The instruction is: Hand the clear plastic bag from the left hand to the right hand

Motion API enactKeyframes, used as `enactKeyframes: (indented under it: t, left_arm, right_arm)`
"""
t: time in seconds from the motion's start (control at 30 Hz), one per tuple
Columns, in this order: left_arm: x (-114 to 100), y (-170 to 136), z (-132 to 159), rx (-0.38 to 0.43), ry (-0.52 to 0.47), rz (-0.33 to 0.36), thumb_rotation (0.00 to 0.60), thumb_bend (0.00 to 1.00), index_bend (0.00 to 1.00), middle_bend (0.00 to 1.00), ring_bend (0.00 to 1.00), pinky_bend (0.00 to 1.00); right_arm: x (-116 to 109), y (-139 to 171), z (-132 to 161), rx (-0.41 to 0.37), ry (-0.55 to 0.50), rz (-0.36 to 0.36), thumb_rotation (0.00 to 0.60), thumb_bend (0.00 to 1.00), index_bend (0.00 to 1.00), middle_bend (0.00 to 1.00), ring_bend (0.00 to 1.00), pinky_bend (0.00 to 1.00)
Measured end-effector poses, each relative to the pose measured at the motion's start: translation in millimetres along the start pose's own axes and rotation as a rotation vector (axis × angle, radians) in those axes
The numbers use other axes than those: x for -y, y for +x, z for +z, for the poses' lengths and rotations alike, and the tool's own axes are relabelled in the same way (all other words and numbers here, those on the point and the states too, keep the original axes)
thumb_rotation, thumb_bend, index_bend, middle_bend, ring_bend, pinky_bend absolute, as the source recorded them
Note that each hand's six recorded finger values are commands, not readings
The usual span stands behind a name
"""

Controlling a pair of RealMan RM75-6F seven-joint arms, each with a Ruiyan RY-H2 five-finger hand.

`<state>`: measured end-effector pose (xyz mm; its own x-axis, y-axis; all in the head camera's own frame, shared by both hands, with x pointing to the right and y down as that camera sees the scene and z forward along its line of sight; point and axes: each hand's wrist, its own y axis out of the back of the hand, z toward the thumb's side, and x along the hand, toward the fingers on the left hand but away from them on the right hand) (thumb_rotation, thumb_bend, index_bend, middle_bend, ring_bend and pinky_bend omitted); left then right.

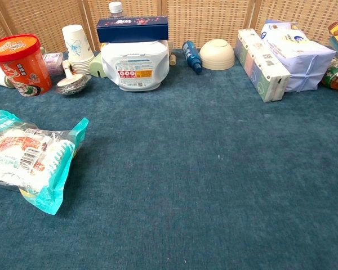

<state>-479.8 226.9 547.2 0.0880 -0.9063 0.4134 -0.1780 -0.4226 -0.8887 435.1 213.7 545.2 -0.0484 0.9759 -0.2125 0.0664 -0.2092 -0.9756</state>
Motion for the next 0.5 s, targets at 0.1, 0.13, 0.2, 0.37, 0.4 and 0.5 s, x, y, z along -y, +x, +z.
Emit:
enactKeyframes:
  t: [0.1,0.13,0.2,0.37,0.4,0.5]
  left_arm:
    - [1,1,-2,-0.007,0.000,-0.017,0.600,0.07,0.00,0.00,0.00,0.00]
    - [2,1,-1,-0.005,0.001,-0.022,0.600,0.07,0.00,0.00,0.00,0.00]
    - [3,1,-1,0.000,0.004,-0.031,0.600,0.06,0.00,0.00,0.00,0.00]
    - [12,9,3,0.027,0.030,-0.077,0.600,0.05,0.00,0.00,0.00,0.00]
    - [15,12,6,0.036,0.038,-0.092,0.600,0.05,0.00,0.00,0.00,0.00]
    - [30,25,14,0.066,0.058,-0.160,0.600,0.05,0.00,0.00,0.00,0.00]
  right_arm:
    - [0,0,0,0.002,0.000,0.004,0.600,0.00,0.00,0.00,0.00,0.00]
    - [0,0,0,0.002,-0.001,0.006,0.600,0.00,0.00,0.00,0.00,0.00]
    - [0,1,0,0.002,-0.004,0.008,0.600,0.00,0.00,0.00,0.00,0.00]
    - [0,1,0,0.001,-0.008,0.019,0.600,0.00,0.00,0.00,0.00,0.00]
    - [1,1,0,0.001,-0.010,0.023,0.600,0.00,0.00,0.00,0.00,0.00]
    - [0,1,-1,0.006,-0.015,0.027,0.600,0.00,0.00,0.00,0.00,0.00]
